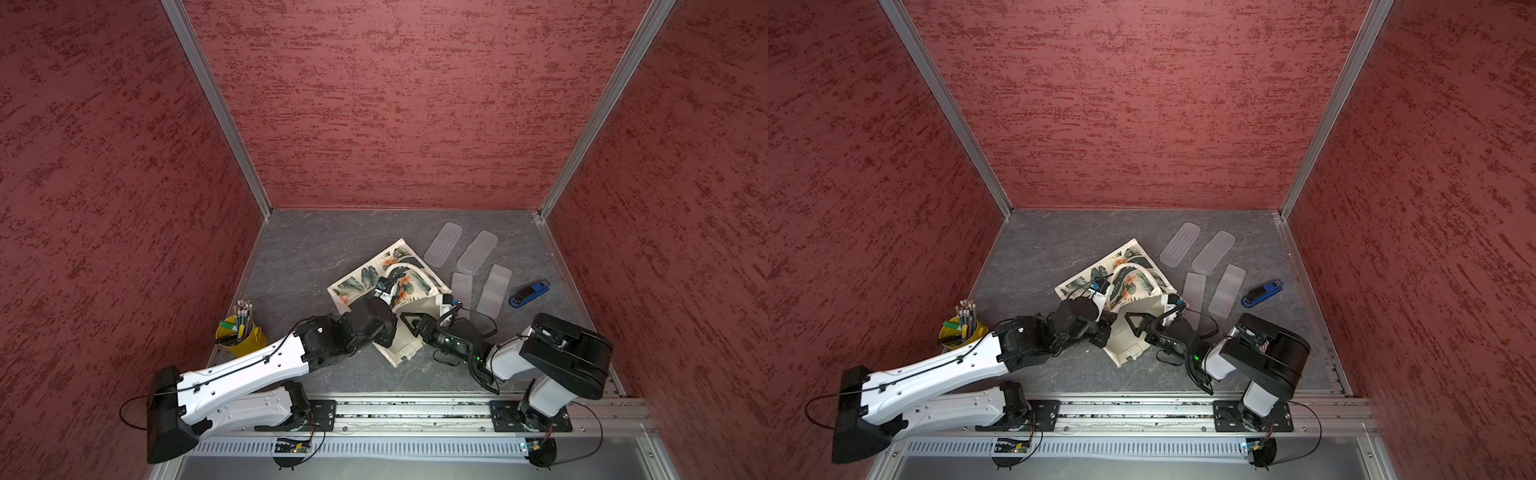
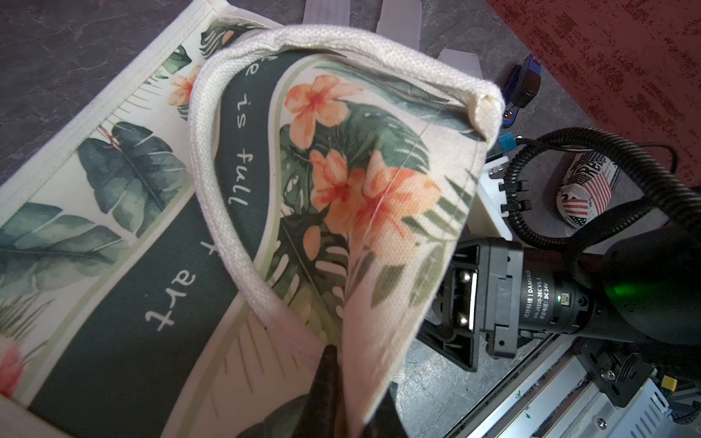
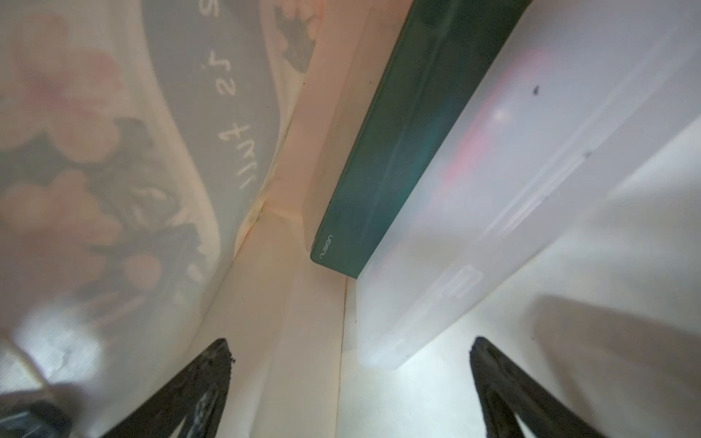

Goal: Take out the pencil case from the canvas bag
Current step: Pick up the pencil case from the canvas bag, then place the pencil case at the center of the board.

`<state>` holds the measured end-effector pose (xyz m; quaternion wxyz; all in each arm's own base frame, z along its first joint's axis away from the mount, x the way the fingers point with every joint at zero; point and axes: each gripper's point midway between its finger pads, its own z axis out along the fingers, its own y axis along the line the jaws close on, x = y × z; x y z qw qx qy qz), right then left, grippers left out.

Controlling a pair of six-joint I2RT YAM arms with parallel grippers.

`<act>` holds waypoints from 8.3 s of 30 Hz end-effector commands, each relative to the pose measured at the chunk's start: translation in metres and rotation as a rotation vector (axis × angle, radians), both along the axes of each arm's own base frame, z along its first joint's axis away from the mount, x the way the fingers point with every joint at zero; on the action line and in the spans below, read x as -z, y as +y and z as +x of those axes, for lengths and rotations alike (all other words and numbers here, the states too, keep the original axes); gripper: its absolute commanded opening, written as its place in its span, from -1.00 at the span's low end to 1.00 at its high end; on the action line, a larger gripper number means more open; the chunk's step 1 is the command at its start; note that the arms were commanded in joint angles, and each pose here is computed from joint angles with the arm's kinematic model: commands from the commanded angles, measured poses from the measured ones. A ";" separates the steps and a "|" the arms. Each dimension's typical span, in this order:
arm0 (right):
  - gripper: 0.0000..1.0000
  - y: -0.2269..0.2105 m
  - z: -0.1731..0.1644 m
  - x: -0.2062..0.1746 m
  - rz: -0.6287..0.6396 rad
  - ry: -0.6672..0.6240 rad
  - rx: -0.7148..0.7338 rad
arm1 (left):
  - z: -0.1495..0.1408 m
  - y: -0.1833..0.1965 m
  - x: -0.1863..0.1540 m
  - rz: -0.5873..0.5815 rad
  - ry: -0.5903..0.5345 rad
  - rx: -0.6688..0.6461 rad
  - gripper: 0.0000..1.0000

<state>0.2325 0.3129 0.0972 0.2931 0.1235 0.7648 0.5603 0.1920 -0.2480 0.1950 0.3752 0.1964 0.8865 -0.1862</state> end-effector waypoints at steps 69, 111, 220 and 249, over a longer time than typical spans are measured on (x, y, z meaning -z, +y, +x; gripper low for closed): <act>-0.48 0.021 0.046 0.010 0.004 -0.053 0.078 | 0.007 -0.038 -0.027 -0.101 -0.063 0.062 -1.00; -0.40 -0.084 -0.033 -0.095 -0.061 -0.237 0.001 | 0.090 0.035 -0.064 -0.098 -0.169 -0.332 -1.00; 0.22 -0.064 0.125 0.047 -0.436 0.176 -0.046 | 0.096 0.093 -0.086 -0.270 -0.172 -0.387 -1.00; 0.98 -0.084 0.051 -0.103 -0.200 -0.211 0.101 | 0.081 0.081 -0.068 -0.289 -0.093 -0.302 -1.00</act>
